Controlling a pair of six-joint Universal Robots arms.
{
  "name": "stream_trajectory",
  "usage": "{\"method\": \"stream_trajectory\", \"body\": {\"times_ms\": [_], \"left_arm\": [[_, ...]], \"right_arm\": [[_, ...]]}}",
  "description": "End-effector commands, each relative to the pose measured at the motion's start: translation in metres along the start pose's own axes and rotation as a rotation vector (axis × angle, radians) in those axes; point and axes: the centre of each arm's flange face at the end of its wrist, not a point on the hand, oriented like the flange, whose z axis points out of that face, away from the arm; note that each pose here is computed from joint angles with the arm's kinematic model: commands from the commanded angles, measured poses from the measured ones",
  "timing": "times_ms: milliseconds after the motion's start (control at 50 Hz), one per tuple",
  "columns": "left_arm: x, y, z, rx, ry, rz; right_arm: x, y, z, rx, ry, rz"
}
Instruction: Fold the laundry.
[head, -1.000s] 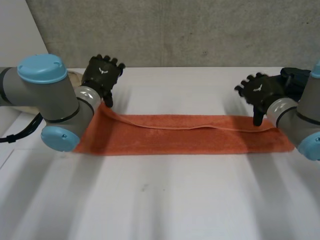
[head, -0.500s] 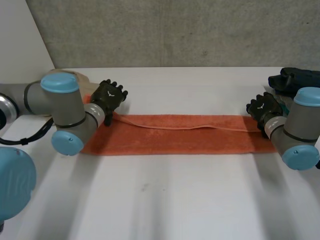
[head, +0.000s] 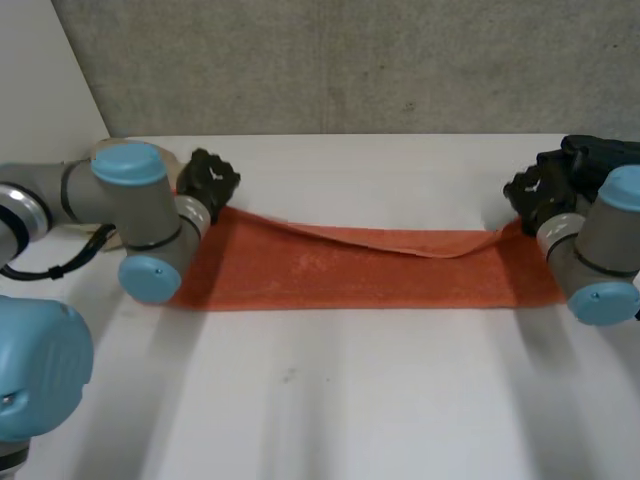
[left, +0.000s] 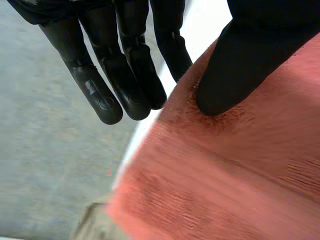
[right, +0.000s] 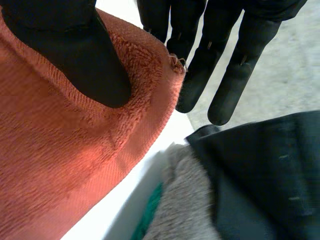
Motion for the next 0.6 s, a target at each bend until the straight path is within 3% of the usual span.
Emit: {"method": "stream_trajectory", "body": {"times_ms": [20,120,220,400,600], "left_arm": [[-0.077,-0.050,-0.022,0.118,-0.164,-0.132],[-0.122,-0.079,-0.056,0.184,-0.210,-0.259],[-0.132,-0.091,-0.098,0.177,-0.128,-0.269],[-0.092,-0.058,-0.174,-0.078,0.216,-0.198],[-0.040,-0.006,-0.197,-0.326,0.517,-0.069]], "right_arm": [[0.066,-0.047,-0.017,0.102,0.128,0.164],[0.102,-0.071,-0.039,0.120,0.161,0.230],[0.126,-0.072,-0.070,0.007,0.079,0.196],[0.112,-0.040,-0.143,-0.322,-0.340,0.057],[0.080,-0.012,-0.165,-0.402,-0.506,-0.099]]}}
